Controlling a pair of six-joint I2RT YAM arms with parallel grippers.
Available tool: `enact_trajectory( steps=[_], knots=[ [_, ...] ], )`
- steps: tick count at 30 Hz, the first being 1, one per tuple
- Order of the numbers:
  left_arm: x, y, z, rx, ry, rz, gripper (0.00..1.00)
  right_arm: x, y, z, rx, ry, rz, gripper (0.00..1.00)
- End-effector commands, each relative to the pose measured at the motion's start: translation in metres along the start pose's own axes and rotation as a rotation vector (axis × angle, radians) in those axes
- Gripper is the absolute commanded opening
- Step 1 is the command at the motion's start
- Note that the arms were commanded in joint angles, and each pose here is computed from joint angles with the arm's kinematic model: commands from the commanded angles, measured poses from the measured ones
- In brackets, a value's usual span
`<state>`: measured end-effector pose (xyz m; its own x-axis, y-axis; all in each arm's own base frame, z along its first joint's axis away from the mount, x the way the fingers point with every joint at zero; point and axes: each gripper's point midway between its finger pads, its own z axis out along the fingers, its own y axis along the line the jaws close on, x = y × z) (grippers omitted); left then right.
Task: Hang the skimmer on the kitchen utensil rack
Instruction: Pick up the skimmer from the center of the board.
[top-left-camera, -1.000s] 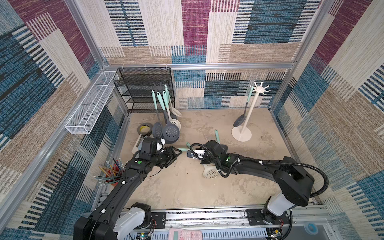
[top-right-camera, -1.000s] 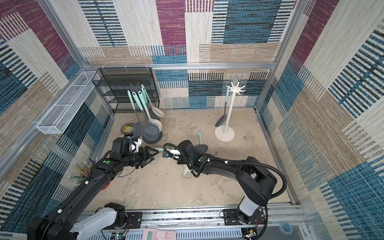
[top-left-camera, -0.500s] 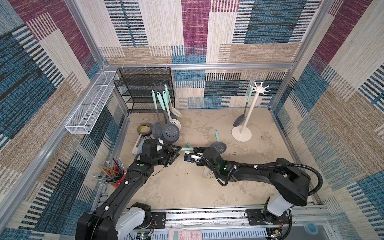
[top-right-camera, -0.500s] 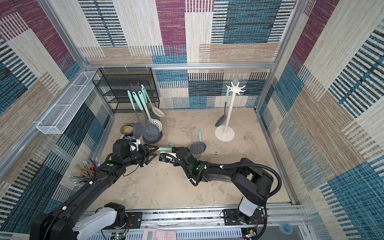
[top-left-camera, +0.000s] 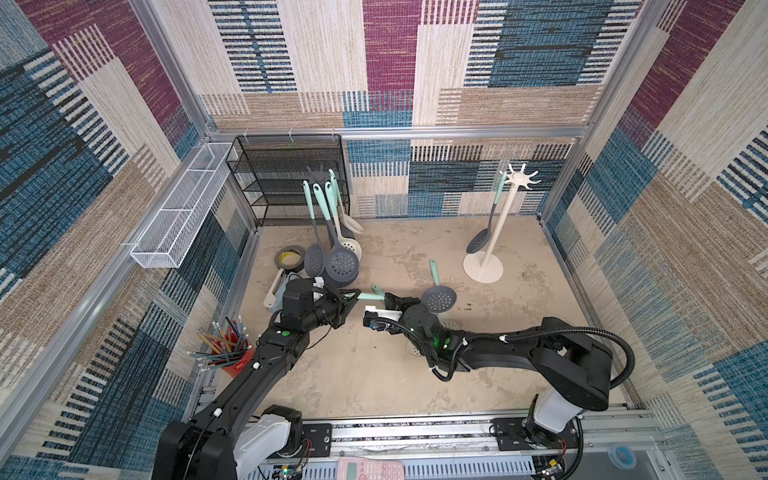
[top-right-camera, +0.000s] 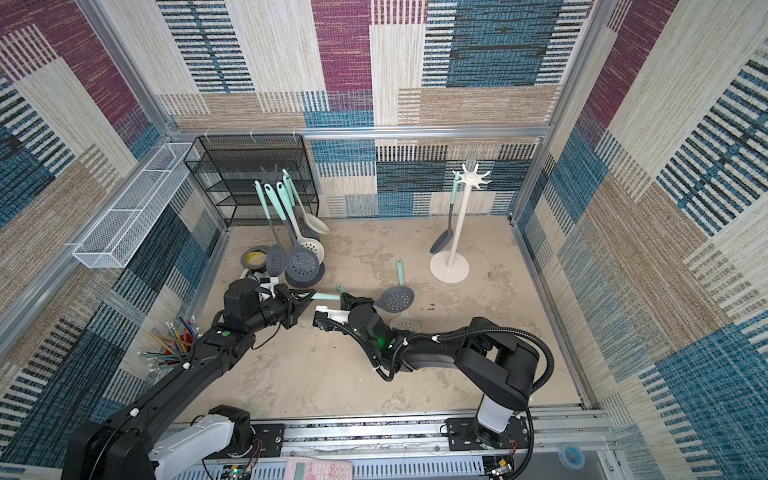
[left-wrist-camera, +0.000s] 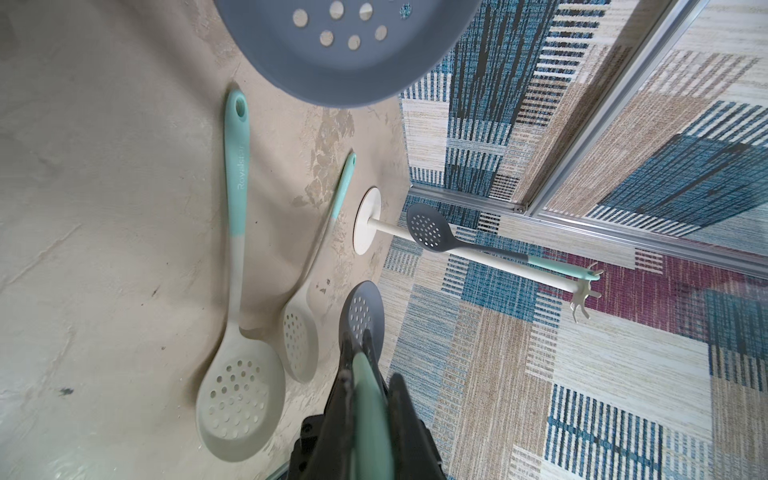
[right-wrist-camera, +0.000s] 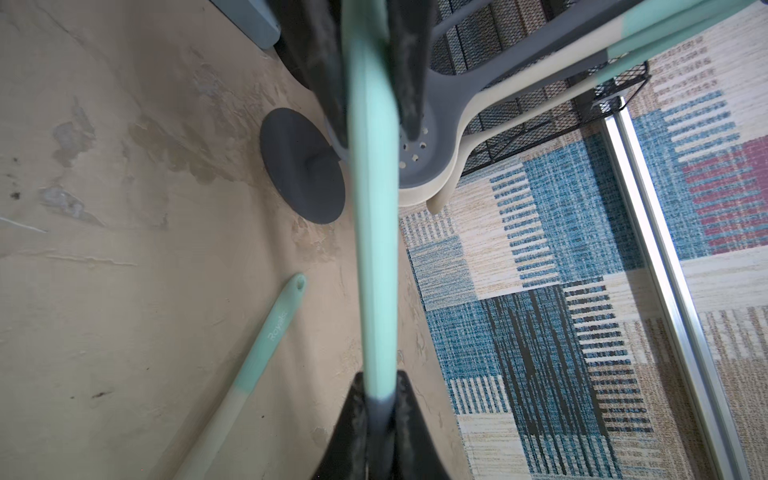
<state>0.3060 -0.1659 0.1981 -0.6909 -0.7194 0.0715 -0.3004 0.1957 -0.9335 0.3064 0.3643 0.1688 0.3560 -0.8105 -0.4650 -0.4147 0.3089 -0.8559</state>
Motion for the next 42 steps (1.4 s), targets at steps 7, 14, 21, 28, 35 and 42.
enact_trajectory(
  steps=[7,14,21,28,35,42],
  knots=[
    [0.0,-0.029,-0.01,0.086,-0.026,0.162,0.0,-0.019,-0.026,-0.017,0.02,-0.063,0.12,0.38],
    [0.011,-0.069,-0.024,0.184,-0.004,0.343,0.0,-0.045,-0.033,-0.052,-0.173,-0.16,0.226,0.58],
    [0.031,-0.102,-0.039,0.225,0.068,0.613,0.0,-0.079,-0.057,-0.09,-0.356,-0.304,0.33,0.65],
    [0.051,-0.131,-0.056,0.267,0.129,0.875,0.0,-0.089,-0.093,-0.097,-0.453,-0.306,0.483,0.66],
    [0.068,-0.156,-0.065,0.344,0.207,1.108,0.0,-0.076,-0.112,-0.092,-0.509,-0.252,0.532,0.65],
    [0.076,-0.185,-0.076,0.444,0.178,1.327,0.0,-0.071,-0.12,-0.103,-0.567,-0.277,0.538,0.64]
  ],
)
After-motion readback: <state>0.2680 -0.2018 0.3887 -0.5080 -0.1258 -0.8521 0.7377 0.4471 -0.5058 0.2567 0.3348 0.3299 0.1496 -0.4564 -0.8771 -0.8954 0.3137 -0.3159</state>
